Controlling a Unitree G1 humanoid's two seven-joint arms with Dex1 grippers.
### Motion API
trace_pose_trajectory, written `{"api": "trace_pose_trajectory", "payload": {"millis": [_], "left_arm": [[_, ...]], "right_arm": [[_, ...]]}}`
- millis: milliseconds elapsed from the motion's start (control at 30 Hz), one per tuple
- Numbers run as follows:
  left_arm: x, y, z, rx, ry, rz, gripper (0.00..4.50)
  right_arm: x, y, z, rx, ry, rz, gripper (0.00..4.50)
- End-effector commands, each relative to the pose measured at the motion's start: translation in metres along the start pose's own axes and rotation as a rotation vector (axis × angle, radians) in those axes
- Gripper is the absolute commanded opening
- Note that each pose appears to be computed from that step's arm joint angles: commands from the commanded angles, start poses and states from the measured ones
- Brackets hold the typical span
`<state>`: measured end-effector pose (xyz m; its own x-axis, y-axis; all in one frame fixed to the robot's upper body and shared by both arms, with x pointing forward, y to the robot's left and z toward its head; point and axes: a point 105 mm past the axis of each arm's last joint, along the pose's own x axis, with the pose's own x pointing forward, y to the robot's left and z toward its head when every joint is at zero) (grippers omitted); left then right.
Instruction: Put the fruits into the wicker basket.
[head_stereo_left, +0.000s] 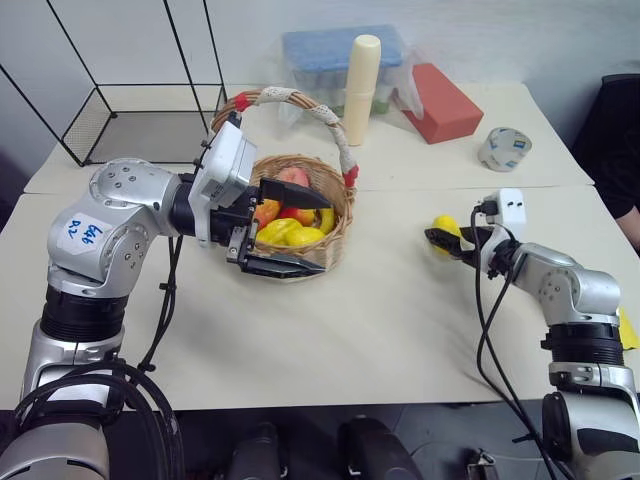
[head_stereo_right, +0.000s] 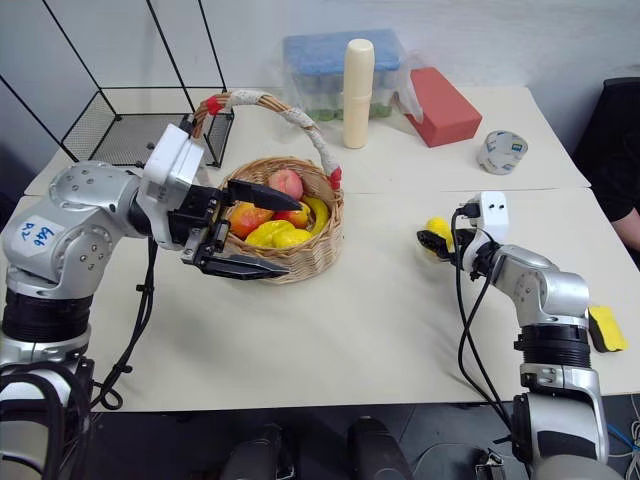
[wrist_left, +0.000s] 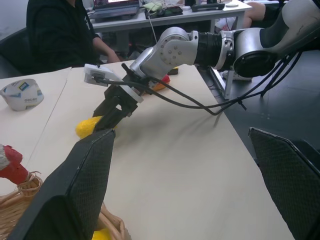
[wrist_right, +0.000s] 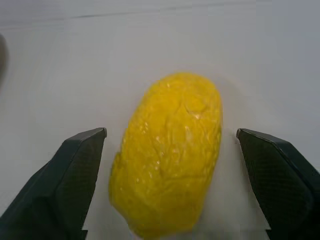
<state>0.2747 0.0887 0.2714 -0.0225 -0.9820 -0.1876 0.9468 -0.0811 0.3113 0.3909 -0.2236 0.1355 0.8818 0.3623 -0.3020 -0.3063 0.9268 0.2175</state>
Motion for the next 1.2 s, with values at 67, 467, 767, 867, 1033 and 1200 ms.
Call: {"api": "trace_pose_trajectory", "payload": {"millis": [67, 467, 767, 867, 1033, 1200], "left_arm": [[-0.013, 0.011, 0.008, 0.039, 0.005, 0.085, 4.5], [-0.069, 0.025, -0.003, -0.015, 0.071, 0.327, 4.5], [-0.068, 0.017, -0.001, 0.006, 0.081, 0.311, 4.5], [-0.068, 0.018, -0.002, 0.013, 0.08, 0.324, 4.5], [-0.065, 0.015, 0.0, 0.019, 0.07, 0.298, 4.5], [-0.052, 0.012, -0.001, 0.014, 0.042, 0.23, 4.5]], "right_arm": [[-0.009, 0.021, 0.019, -0.066, -0.083, 0.099, 2.74], [-0.071, 0.181, 0.058, -0.287, -0.182, 0.802, 1.78], [-0.01, 0.234, 0.072, -0.402, -0.161, 0.71, 1.78], [0.009, 0.23, 0.075, -0.391, -0.176, 0.6, 2.7], [-0.007, 0.234, 0.069, -0.392, -0.187, 0.63, 4.42], [-0.056, 0.222, 0.063, -0.288, -0.207, 0.741, 4.46]]}}
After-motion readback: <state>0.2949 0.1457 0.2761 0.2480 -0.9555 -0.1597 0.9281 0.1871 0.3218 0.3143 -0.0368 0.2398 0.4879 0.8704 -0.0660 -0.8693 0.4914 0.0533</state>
